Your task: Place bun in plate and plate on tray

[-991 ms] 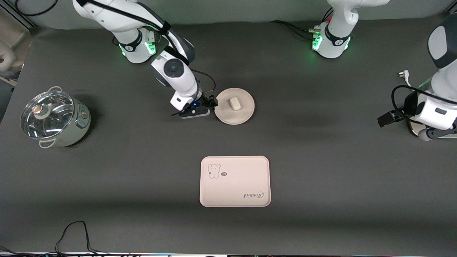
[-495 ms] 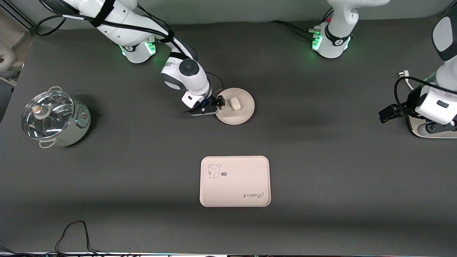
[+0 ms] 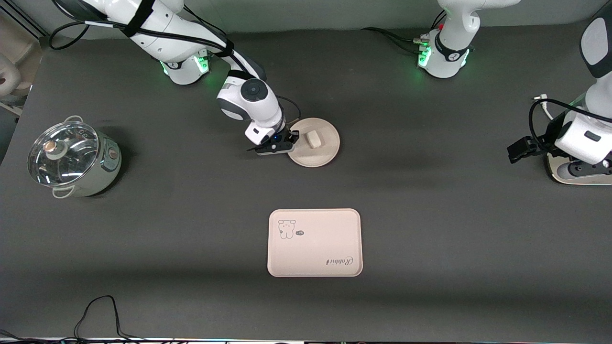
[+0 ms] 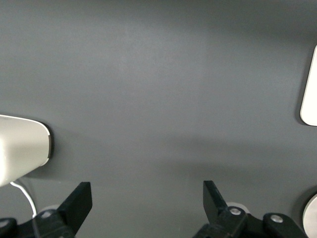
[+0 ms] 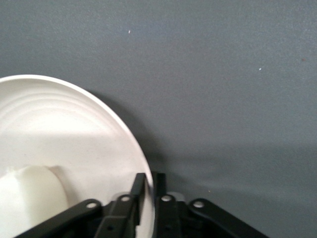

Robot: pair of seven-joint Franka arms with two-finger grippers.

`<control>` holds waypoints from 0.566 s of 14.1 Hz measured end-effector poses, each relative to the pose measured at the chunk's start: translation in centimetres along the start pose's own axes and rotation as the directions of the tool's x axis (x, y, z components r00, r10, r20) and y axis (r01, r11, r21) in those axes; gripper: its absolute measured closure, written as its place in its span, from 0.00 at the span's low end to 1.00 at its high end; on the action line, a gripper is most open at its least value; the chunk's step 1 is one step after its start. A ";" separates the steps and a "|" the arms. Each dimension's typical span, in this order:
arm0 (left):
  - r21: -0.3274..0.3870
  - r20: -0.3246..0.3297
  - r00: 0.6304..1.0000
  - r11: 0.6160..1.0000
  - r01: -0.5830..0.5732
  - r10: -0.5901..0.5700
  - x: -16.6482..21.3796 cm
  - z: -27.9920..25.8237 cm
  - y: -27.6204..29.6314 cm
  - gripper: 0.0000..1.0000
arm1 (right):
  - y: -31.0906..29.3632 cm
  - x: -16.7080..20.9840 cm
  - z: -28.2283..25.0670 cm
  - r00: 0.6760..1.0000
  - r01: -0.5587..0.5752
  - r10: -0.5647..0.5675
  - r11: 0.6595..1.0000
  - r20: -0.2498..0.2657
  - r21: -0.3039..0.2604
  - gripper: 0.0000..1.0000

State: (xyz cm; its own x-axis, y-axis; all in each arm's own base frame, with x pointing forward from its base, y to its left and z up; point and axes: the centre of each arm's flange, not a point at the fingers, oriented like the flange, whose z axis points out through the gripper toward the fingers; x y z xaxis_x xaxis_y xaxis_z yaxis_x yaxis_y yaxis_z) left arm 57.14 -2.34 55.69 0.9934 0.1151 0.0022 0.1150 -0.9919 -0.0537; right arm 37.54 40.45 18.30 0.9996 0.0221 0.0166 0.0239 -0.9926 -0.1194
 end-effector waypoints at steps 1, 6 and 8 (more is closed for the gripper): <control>0.000 -0.005 1.000 1.000 0.000 0.000 0.1 -0.2 -0.3 0.00 | -0.3 0.2 -0.4 1.000 0.001 -0.001 1.000 -0.008 0.009 0.95; 0.001 -0.024 0.998 0.998 -0.066 0.066 0.5 -1.1 -2.1 0.00 | -0.9 1.8 -1.5 0.999 -0.011 0.012 1.000 -0.034 0.026 0.95; 0.001 -0.031 0.997 0.998 -0.070 0.070 0.6 -1.6 -2.6 0.00 | -1.0 2.7 -2.0 0.999 -0.023 0.023 0.999 -0.042 0.023 0.96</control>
State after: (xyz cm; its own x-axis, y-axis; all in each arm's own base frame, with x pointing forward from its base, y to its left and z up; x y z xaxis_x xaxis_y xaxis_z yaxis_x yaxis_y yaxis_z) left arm 57.45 0.22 57.39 0.9986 0.0435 0.0295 0.0451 -0.9975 -0.0551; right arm 40.16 41.26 20.43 0.9984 -0.0062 0.0553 0.0017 -0.9898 -0.1422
